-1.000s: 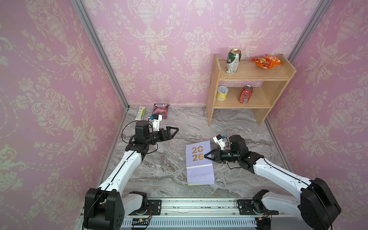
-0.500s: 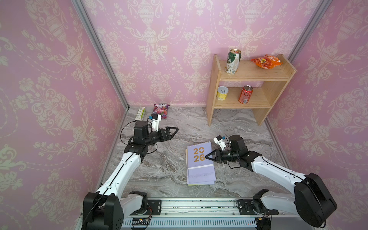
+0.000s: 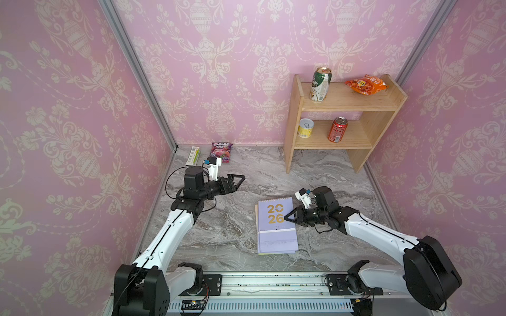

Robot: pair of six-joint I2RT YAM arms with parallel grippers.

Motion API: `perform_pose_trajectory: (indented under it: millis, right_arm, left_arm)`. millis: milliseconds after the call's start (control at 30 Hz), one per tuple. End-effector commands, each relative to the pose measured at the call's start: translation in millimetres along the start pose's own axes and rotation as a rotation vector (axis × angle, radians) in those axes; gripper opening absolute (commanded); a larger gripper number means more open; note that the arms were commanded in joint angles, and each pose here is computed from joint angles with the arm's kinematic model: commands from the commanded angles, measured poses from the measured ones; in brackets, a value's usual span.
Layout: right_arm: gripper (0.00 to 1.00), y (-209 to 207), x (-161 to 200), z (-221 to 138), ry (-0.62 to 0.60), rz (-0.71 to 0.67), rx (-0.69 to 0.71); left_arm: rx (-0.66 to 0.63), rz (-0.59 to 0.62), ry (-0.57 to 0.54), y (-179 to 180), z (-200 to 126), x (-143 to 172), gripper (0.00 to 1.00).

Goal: Stack the calendars
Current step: Place the calendar at the calendar, then adjust the calendar at the calendar.

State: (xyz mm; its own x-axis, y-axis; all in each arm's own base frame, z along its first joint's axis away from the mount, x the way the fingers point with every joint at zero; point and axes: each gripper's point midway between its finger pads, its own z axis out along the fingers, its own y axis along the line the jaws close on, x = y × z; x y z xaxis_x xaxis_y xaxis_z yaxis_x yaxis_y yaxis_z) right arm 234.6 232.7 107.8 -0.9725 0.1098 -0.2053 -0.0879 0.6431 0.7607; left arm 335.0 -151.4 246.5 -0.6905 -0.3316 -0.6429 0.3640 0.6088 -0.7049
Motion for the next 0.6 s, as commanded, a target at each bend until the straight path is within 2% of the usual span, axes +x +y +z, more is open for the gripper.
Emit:
perform_pose_trajectory:
  millis: [0,267,567]
  right_arm:
    - [0.33,-21,-4,-6,-0.015,0.018,0.141]
    - [0.40,-30,-10,-10,-0.029,0.007,0.230]
    - [0.39,-27,-14,-5,-0.034,0.010,0.224]
  left_arm:
    - [0.004,0.015,-0.003,0,1,2,0.99]
    - [0.004,0.003,0.003,3,5,3,0.99]
    - [0.009,-0.002,0.004,4,7,1,0.99]
